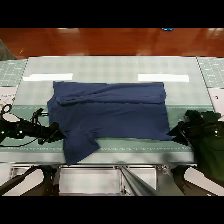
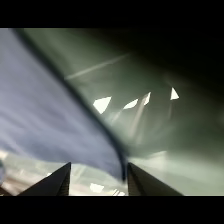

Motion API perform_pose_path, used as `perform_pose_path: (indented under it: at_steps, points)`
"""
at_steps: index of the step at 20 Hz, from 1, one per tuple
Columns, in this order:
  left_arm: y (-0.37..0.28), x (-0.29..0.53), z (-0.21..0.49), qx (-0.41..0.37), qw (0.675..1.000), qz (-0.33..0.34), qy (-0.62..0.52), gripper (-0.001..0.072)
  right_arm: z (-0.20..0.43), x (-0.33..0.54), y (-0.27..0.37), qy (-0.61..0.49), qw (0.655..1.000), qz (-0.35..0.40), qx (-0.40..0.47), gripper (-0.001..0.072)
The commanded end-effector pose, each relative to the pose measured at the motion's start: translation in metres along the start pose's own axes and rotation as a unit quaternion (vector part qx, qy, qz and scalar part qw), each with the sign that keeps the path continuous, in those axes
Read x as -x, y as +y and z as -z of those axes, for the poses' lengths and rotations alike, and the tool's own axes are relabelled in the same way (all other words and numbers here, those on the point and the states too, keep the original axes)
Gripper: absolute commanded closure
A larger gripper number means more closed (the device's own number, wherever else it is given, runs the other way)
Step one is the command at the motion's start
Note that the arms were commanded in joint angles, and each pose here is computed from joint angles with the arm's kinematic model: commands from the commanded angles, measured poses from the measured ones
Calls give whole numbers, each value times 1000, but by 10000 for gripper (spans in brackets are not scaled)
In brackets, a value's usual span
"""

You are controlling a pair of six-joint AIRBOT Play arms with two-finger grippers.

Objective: Fold the shirts.

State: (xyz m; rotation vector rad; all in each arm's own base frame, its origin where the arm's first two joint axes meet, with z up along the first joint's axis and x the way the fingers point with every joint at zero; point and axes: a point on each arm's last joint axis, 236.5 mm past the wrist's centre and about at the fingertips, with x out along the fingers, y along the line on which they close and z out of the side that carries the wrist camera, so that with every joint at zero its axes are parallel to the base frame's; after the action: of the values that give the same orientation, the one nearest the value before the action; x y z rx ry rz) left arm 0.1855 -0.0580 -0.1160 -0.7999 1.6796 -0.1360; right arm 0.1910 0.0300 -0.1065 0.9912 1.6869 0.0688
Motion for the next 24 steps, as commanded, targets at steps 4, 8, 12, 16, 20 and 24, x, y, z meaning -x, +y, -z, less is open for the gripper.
perform_pose_path:
  at_steps: [4,8,12,16,20,24]
  points:
    - [-3,4,-6,-5,1000,1,-8,686,-22,-16,40,-25,995,-31,95,686]
    - [-13,23,-30,-24,999,0,-42,686,-29,4,58,-26,990,-37,132,687]
    - [-50,64,-74,-52,992,28,-113,686,-55,35,87,-69,983,-48,165,687]
    - [-98,108,-123,-62,975,89,-195,686,-80,63,126,-122,969,-62,205,687]
    - [-128,114,-159,-64,970,126,-197,686,-108,67,155,-152,959,-53,233,687]
    - [-145,99,-188,-70,974,129,-172,686,-147,89,181,-202,950,-69,229,687]
